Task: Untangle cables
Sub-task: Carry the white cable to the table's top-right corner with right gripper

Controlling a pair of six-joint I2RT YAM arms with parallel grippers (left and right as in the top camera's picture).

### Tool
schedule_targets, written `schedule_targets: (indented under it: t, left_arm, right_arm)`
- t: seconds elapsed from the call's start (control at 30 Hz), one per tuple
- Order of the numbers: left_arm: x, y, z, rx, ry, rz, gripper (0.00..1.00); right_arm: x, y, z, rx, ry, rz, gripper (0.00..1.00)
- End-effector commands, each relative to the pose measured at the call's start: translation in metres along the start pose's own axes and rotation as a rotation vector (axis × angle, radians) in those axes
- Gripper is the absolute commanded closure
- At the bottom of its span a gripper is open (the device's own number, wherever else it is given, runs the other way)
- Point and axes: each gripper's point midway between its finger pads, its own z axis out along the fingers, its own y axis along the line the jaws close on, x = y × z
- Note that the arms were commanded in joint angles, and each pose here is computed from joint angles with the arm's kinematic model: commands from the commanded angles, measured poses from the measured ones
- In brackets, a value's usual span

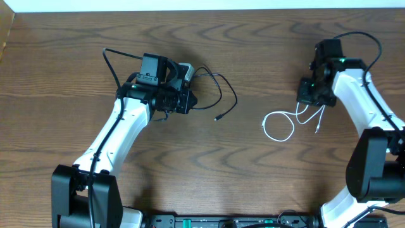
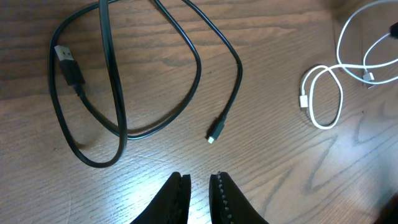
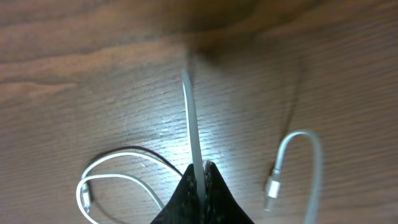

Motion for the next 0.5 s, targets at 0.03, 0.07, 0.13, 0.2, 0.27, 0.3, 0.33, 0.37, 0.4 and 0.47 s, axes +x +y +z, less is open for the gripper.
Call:
schedule_targets:
  t: [0.03,0.07,0.13,0.2,0.27,0.3,0.33,0.37,0.4,0.47]
  left_arm:
    - [0.001,0.001,-0.001,-0.005,0.001,0.004,0.83]
    - [0.001,0.001,-0.001,-0.005,0.001,0.004,0.83]
    - [0.001,0.001,-0.001,-0.005,0.001,0.004,0.83]
    - [0.001,0.001,-0.001,-0.005,0.001,0.004,0.83]
    - [0.001,0.001,-0.001,-0.005,0.002,0.004,0.83]
    - [0.001,0.001,-0.001,-0.005,0.001,0.004,0.83]
    - [0.001,0.001,-0.001,-0.005,0.001,0.004,0.83]
    - [0.001,0.001,-0.001,-0.005,0.001,0.001,0.83]
    - [0.001,0.001,-0.001,-0.005,0.001,-0.004,0.83]
    - [0.001,0.001,-0.001,-0.005,0.001,-0.004,0.83]
  right_arm:
    - [-0.031,-0.003,-0.037,-0.008,-0.096,-0.028,0.99]
    - [-0.036,-0.003,-0.043,-0.011,-0.110,-0.033,0.99]
    - [-0.044,-0.002,-0.056,-0.015,-0.134,-0.048,0.99]
    - [-0.052,0.000,-0.070,-0.018,-0.158,-0.063,0.99]
    - [-0.062,0.002,-0.088,-0.023,-0.192,-0.076,0.99]
    - [-0.065,0.002,-0.095,-0.025,-0.206,-0.086,0.99]
    - [-0.068,0.003,-0.101,-0.026,-0.217,-0.098,0.99]
    - [-0.071,0.003,-0.108,-0.026,-0.228,-0.107,0.99]
    - [-0.073,0.004,-0.114,-0.027,-0.238,-0.113,0.99]
    - [-0.076,0.004,-0.124,-0.029,-0.254,-0.117,0.99]
